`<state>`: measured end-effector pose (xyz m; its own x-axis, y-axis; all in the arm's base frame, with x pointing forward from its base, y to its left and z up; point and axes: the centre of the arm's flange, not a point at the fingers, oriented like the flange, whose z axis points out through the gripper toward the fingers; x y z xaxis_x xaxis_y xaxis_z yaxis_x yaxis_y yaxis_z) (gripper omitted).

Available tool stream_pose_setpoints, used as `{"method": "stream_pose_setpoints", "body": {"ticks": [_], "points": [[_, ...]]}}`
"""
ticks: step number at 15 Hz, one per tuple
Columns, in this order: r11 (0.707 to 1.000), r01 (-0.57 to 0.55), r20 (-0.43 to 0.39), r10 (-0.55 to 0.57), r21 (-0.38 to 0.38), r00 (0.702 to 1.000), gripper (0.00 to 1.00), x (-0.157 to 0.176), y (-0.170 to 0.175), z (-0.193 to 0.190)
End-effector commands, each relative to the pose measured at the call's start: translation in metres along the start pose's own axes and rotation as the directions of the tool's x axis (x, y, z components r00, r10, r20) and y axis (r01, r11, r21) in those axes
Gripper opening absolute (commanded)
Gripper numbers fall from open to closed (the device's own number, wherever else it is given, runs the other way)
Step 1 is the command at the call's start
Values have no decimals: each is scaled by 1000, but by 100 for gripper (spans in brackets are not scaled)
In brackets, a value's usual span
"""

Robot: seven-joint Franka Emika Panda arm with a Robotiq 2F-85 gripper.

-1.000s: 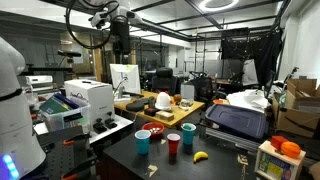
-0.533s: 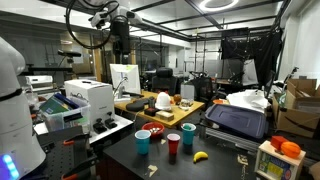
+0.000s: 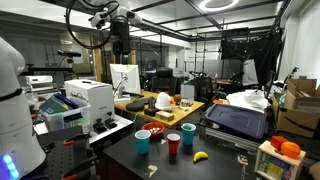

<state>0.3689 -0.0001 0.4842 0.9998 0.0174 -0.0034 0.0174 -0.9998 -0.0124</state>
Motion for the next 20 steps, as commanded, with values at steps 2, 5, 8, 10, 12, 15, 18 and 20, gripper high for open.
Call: {"method": "stream_pose_setpoints", "body": {"ticks": [2,5,8,10,12,15,18,20], "points": [[1000,0,0,0,0,1000,100,0,0,0],[1000,0,0,0,0,1000,100,0,0,0],[1000,0,0,0,0,1000,100,0,0,0],[1000,1,7,-1,-4,1000,100,2,0,2],[1000,7,23,-7,-4,1000,100,18,5,9],[999,41,24,-41,0,999,100,44,2,28],[998,69,6,-69,11,998,100,78,-6,53],[996,90,3,-90,24,996,100,103,-16,75]]}}
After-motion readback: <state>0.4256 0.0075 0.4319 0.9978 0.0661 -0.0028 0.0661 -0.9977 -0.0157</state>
